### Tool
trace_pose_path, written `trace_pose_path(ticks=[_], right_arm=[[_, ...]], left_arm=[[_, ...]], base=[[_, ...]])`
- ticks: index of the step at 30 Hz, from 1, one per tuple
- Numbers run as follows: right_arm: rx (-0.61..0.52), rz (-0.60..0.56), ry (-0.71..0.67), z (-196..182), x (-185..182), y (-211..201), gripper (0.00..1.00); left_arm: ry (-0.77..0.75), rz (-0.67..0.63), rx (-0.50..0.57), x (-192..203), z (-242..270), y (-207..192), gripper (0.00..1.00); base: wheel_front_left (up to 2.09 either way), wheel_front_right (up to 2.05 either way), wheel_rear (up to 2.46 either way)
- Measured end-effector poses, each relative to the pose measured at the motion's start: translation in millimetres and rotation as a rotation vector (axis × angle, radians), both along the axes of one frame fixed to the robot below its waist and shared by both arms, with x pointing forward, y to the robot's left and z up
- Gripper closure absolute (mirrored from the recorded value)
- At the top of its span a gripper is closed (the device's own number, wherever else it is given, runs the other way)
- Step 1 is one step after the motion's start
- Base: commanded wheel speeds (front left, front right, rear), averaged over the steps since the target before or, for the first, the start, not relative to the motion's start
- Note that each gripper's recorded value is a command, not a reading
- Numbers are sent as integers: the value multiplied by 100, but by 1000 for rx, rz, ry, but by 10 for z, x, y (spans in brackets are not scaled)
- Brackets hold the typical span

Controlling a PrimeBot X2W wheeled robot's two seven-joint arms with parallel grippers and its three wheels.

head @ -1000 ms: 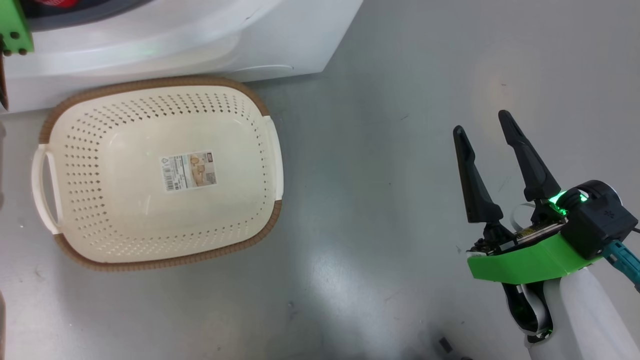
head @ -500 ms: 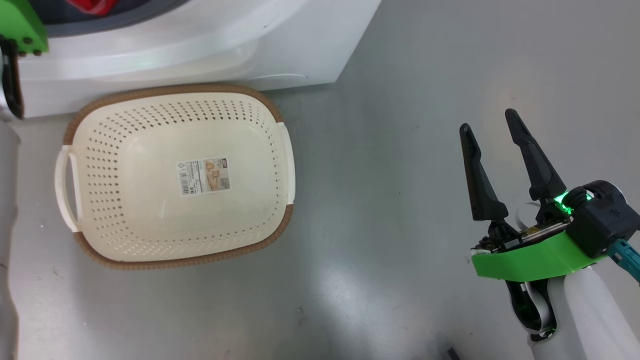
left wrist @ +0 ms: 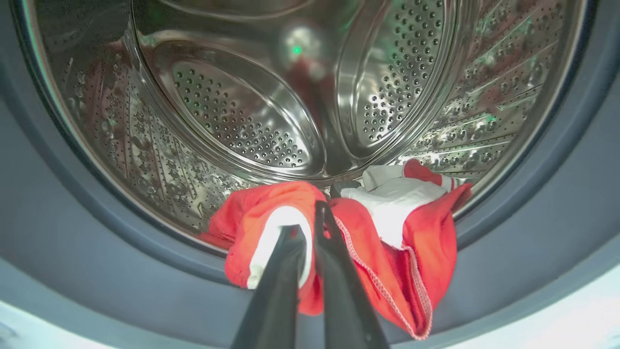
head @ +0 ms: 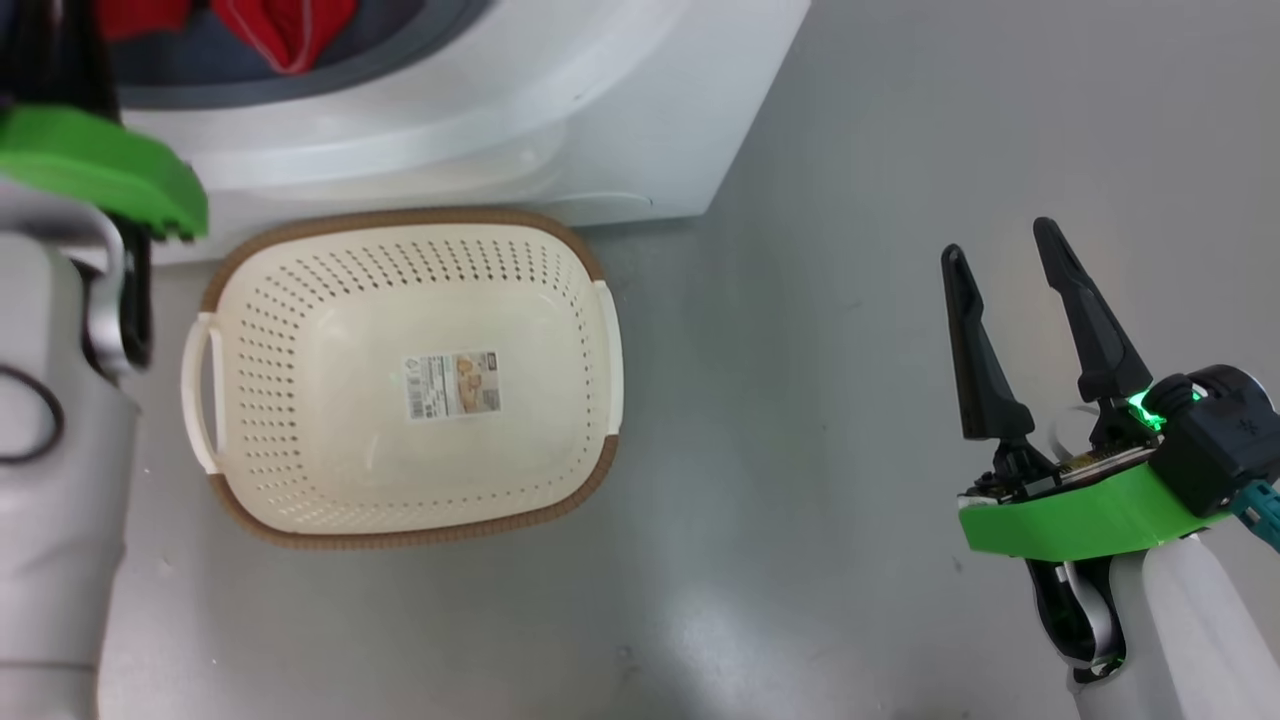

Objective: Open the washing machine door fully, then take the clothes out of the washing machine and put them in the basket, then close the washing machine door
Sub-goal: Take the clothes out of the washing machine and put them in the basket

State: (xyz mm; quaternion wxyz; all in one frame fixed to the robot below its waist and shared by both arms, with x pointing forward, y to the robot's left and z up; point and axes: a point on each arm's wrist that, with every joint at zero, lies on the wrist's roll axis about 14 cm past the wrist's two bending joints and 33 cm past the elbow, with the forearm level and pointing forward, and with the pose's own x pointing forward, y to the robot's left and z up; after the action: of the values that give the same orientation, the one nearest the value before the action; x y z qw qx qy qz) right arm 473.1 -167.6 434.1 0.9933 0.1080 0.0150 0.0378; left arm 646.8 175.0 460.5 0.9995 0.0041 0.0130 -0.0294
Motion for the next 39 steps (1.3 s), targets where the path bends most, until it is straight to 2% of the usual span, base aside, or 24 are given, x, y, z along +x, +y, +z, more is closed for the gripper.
trace_pose_path(ticks=[21,39], right_arm=[[12,12,-84,443,-231,61,0],[7,-19,-142,714,-400,-45,0]], left_arm=[[-138,-28,3,-829,570,-66,100],[-150,-9,-44,-1474,821,-109,100]], base=[[0,0,0],[0,0,0]])
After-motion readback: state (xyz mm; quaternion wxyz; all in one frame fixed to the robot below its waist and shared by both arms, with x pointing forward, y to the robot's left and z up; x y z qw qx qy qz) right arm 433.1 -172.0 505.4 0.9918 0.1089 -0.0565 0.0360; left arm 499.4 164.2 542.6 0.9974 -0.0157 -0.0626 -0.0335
